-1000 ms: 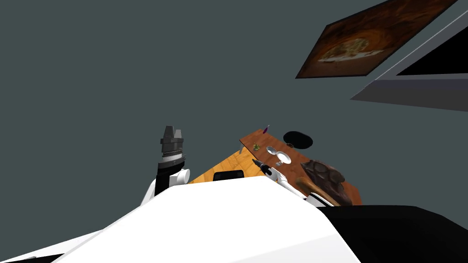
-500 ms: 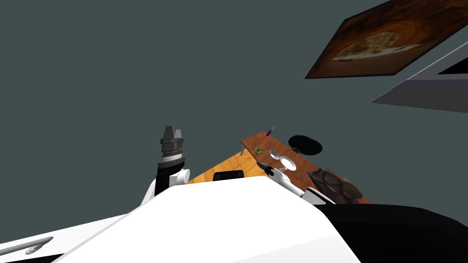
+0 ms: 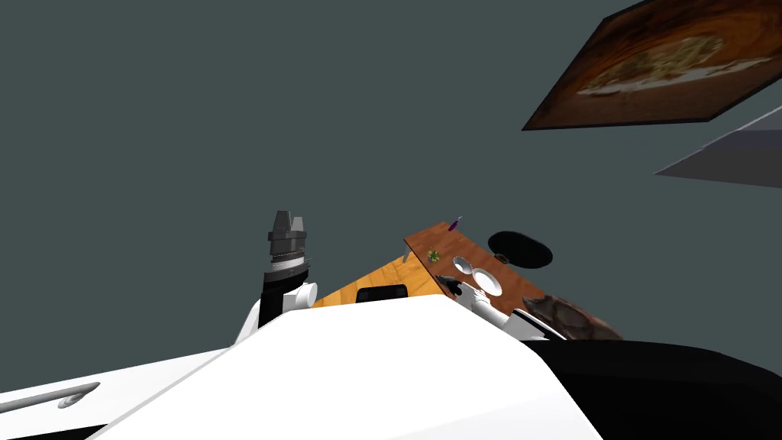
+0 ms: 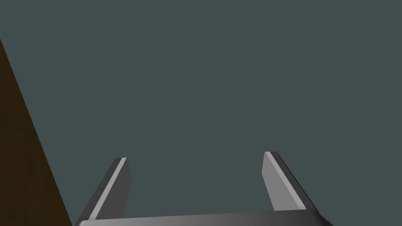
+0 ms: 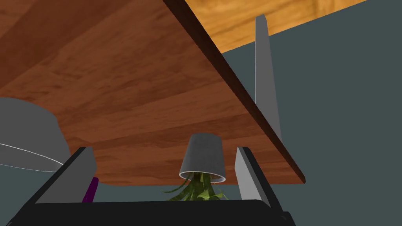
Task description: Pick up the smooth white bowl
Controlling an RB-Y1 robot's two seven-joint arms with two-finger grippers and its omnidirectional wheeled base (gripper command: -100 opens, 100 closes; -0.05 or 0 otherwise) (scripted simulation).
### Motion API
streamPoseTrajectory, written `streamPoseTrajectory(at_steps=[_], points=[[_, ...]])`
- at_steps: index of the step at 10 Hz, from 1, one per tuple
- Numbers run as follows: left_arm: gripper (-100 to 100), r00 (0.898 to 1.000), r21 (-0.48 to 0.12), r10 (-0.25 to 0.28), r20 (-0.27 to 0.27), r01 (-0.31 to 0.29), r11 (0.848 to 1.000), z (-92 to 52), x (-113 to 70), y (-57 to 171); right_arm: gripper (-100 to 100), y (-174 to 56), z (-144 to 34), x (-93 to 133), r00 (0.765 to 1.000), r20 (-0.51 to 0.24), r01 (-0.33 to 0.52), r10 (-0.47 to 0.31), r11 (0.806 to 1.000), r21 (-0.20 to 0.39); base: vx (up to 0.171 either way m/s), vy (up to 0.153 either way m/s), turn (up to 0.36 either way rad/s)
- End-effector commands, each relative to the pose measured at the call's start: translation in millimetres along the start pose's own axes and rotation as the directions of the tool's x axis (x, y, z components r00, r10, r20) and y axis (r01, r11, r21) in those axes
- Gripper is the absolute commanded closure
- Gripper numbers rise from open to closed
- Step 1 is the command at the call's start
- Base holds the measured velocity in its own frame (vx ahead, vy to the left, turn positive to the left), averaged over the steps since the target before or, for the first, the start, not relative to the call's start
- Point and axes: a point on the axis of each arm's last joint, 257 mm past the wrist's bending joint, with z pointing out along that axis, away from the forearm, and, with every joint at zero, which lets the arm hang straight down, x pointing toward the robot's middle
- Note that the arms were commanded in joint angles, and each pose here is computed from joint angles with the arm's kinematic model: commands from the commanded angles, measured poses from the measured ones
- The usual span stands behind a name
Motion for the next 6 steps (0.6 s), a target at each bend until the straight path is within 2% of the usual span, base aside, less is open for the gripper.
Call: streamPoseTrajectory(at_steps=[1,2,4,5,6], points=[[0,1.0,0.0,0.0,0.0,0.0,1.0,0.0,0.0,0,-100,-31,-2.9,14,0.998,-0.041,0.059,-0.057,0.996,0.061,0.06,-0.064,0.108],[0,1.0,0.0,0.0,0.0,0.0,1.0,0.0,0.0,0,-100,-52,-5.0,21,0.992,-0.074,0.107,-0.1,0.989,0.104,0.102,-0.105,0.177],[0,1.0,0.0,0.0,0.0,0.0,1.0,0.0,0.0,0,-100,-52,-5.0,21,0.992,-0.074,0.107,-0.1,0.989,0.104,0.063,-0.079,0.041],[0,1.0,0.0,0.0,0.0,0.0,1.0,0.0,0.0,0,-100,-71,-7.8,29,0.985,-0.106,0.152,-0.138,0.978,0.139,0.036,-0.038,0.088],[0,1.0,0.0,0.0,0.0,0.0,1.0,0.0,0.0,0,-100,-70,-7.6,28,0.985,-0.105,0.152,-0.138,0.979,0.138,0.037,-0.047,0.072]])
